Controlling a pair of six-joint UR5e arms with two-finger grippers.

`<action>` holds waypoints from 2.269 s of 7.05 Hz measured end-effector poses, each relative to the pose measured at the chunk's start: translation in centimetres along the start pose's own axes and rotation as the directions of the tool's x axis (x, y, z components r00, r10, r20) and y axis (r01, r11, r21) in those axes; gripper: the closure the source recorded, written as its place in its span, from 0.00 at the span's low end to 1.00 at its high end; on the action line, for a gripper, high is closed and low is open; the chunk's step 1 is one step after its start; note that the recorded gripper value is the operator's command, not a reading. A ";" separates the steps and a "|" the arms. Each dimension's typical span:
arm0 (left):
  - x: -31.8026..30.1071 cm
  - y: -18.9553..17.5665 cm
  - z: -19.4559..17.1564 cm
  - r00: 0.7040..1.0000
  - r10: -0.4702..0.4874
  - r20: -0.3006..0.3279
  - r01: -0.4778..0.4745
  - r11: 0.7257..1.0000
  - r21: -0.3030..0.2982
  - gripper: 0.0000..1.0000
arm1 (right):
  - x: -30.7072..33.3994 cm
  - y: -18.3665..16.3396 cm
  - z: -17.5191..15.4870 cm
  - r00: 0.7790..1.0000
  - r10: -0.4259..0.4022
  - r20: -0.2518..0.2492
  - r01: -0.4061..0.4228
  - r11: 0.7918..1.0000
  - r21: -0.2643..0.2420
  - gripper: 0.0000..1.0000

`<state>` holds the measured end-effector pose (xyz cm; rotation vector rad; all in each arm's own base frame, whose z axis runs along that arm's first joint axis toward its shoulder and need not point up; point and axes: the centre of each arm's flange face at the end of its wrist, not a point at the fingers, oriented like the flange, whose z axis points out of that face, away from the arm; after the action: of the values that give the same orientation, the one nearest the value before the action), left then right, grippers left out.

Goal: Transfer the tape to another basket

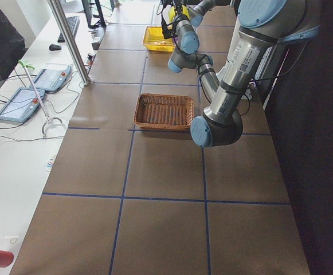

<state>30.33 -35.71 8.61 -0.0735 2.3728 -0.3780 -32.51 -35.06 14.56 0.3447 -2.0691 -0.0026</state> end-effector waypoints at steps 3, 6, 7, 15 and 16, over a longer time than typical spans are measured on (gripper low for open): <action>1.1 -1.2 -0.5 0.999 -0.044 -0.011 0.044 0.999 0.024 0.00 | 0.1 0.8 -0.2 1.000 0.021 0.003 -0.021 1.000 -0.007 1.00; 0.5 -1.0 -0.8 0.999 -0.053 0.002 0.053 0.998 0.023 0.00 | 0.0 0.8 -0.1 0.999 0.040 0.008 -0.040 0.999 0.008 1.00; 0.3 -0.9 -0.8 0.998 -0.057 0.005 0.057 0.998 0.022 0.00 | 0.0 0.7 -0.1 0.999 0.043 0.009 -0.043 0.999 0.020 1.00; -0.7 2.3 1.4 0.977 -0.210 -0.037 0.209 0.978 -0.006 0.42 | 0.4 1.7 1.2 0.997 0.074 0.021 -0.075 0.994 0.082 1.00; -0.7 2.3 1.4 0.977 -0.211 -0.040 0.211 0.977 -0.003 0.72 | 0.4 2.2 1.6 0.996 0.081 0.027 -0.083 0.992 0.091 1.00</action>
<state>31.92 -33.80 7.45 -0.3225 2.4114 -0.4860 -34.59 -33.29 14.35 0.3171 -2.1097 0.1386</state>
